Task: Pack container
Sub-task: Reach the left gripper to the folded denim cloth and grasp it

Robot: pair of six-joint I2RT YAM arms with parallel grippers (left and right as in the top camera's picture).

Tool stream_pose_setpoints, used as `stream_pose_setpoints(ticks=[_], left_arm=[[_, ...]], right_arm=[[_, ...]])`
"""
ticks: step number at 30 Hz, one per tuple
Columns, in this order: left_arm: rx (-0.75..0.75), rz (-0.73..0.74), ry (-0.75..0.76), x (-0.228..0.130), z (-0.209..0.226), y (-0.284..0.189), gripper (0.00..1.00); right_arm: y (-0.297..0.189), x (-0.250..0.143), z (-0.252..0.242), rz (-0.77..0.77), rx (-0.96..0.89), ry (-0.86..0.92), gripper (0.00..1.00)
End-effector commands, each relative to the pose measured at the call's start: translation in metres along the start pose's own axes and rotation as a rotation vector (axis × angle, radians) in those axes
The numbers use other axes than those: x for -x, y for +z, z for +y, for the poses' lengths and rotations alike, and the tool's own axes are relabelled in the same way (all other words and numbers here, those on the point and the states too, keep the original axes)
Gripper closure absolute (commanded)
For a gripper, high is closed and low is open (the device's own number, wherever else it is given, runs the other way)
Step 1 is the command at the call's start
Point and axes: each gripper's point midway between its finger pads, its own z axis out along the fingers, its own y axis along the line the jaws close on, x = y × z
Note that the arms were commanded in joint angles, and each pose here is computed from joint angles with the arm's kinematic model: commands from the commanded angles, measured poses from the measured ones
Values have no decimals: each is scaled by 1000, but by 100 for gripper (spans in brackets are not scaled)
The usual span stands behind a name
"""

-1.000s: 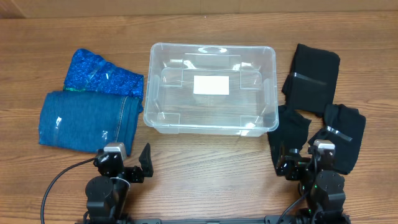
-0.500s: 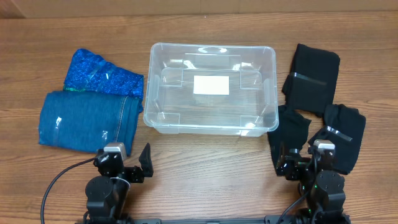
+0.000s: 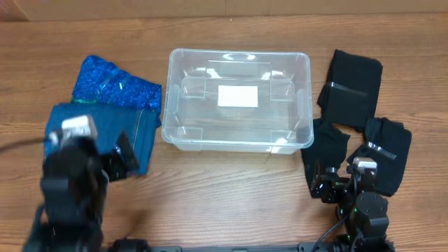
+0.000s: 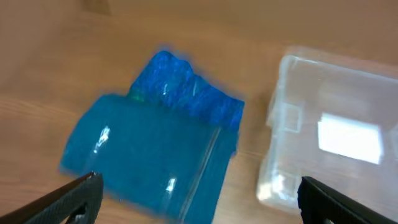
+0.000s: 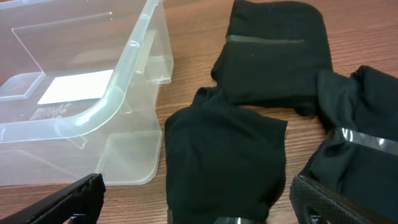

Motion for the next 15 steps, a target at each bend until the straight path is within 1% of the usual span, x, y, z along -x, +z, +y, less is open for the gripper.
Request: stream_pose_setpoints(ticks=[1, 2, 4, 6, 7, 9, 10, 12, 13, 15], left_arm=[[109, 179, -44, 28, 22, 30, 0], [117, 232, -88, 31, 31, 42, 0], [135, 329, -231, 31, 63, 74, 0], [232, 414, -349, 13, 113, 101, 0], [242, 461, -396, 1, 131, 115, 0], [144, 530, -465, -19, 149, 144, 0], [123, 560, -502, -31, 162, 156, 0], [124, 608, -514, -56, 194, 172, 0], [111, 613, -522, -64, 204, 179, 0], [4, 587, -512, -73, 214, 198, 0]], right_arm=[[3, -6, -2, 10, -6, -4, 0], [3, -6, -2, 10, -6, -4, 0], [3, -6, -2, 10, -6, -4, 0], [3, -6, -2, 10, -6, -4, 0], [3, -6, -2, 10, -6, -4, 0], [3, -6, -2, 10, -6, -4, 0], [3, -6, -2, 10, -6, -4, 0], [3, -6, -2, 10, -6, -4, 0], [3, -6, -2, 10, -6, -4, 0], [3, -6, -2, 10, -6, -4, 0]])
